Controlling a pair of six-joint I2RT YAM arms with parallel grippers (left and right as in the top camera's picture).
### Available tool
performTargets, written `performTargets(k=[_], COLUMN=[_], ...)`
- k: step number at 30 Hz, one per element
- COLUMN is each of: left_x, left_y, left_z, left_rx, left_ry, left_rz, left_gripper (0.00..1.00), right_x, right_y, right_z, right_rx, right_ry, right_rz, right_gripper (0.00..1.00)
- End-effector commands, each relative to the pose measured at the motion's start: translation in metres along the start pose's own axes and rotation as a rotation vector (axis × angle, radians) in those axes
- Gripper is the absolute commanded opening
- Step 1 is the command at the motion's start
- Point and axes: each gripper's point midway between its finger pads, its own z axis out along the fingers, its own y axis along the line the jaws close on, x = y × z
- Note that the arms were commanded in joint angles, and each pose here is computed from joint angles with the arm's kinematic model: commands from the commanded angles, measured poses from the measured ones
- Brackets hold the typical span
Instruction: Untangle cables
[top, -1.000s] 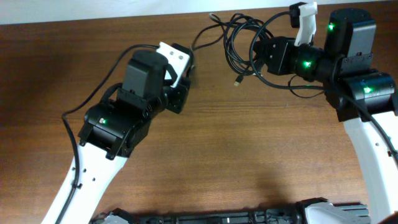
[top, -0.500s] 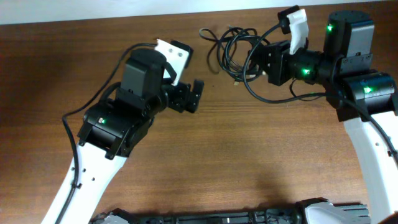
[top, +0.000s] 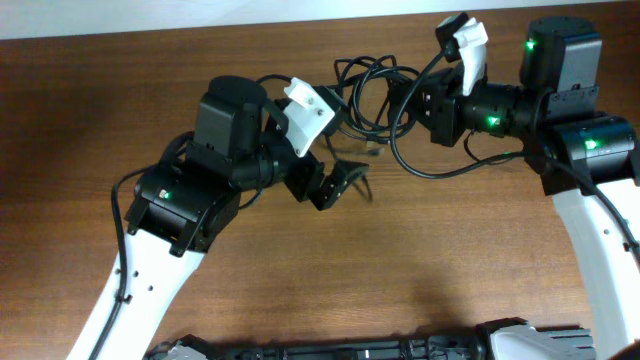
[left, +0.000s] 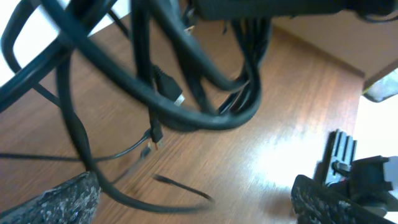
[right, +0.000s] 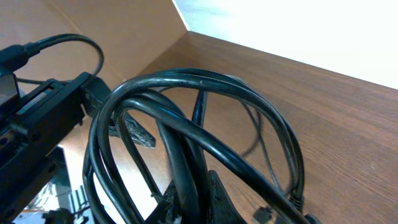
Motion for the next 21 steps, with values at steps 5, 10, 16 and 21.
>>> performTargets(k=[5, 10, 16, 21], left_x=[-0.025, -0.041, -0.041, -0.043], left_y=[-0.008, -0.007, -0.007, -0.007], left_z=[-0.008, -0.010, -0.010, -0.010], left_rx=[0.032, 0.032, 0.046, 0.062], left_ry=[-0.097, -0.156, -0.156, -0.156], left_rz=[0.069, -0.013, -0.192, -0.380], left_gripper=[0.99, 0.99, 0.99, 0.99], right_x=[-0.004, -0.004, -0.005, -0.011], right_y=[0.021, 0.020, 0.003, -0.015], right_z=[-0.004, -0.004, -0.004, -0.005], right_rx=[-0.103, -0.094, 0.001, 0.106], right_ry=[-0.017, -0.018, -0.019, -0.047], right_rz=[-0.030, -0.031, 0.047, 0.167], right_gripper=[0.04, 0.04, 0.04, 0.04])
